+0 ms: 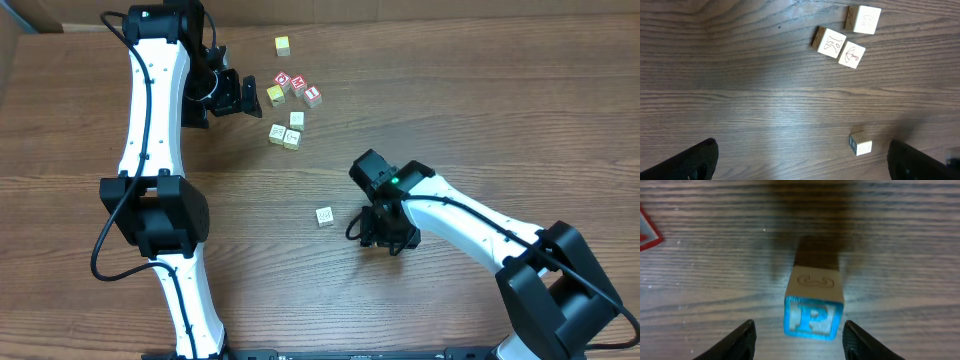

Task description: Flip 5 blocks

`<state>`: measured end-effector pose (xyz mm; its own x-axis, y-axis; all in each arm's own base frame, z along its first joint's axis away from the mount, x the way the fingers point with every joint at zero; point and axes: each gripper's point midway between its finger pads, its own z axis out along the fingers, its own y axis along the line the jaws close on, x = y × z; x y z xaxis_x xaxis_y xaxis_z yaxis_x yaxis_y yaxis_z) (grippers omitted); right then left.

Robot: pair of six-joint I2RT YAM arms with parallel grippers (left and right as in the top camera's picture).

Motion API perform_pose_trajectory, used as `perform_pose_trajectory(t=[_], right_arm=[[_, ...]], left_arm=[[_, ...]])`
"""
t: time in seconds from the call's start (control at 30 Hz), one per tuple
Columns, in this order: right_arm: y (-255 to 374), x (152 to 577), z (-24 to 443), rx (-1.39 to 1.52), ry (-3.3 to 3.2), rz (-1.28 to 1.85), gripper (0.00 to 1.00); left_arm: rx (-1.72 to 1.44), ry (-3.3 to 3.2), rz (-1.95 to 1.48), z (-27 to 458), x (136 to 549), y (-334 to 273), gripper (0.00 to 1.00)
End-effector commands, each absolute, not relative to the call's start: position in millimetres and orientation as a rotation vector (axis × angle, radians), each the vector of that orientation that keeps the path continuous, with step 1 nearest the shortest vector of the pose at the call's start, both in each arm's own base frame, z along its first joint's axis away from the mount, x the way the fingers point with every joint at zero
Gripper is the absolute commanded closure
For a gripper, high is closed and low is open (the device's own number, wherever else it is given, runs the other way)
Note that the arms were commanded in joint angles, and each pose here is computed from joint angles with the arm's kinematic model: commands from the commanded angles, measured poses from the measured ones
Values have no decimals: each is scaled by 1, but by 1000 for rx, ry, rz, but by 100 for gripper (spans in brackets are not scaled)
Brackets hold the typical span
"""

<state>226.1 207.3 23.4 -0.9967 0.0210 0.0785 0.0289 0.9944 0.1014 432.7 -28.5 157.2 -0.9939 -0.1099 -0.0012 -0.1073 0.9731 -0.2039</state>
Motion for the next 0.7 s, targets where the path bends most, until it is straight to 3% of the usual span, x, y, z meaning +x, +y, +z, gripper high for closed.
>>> perform_pose_trajectory(t=[0.0,0.3,0.53,0.67], right_arm=[[210,227,20,-75,-3063,-174,44],[227,248,22,-69,-3140,-291,62],[233,255,23,-65,-3167,-335,64],[229,250,22,-67,-3149,-307,59]], left_arm=[[-188,3099,-312,158,436,-26,0],[-188,3099,-312,158,436,-26,0],[-187,3098,-312,158,436,-26,0],[-188,3099,-312,158,436,-26,0]])
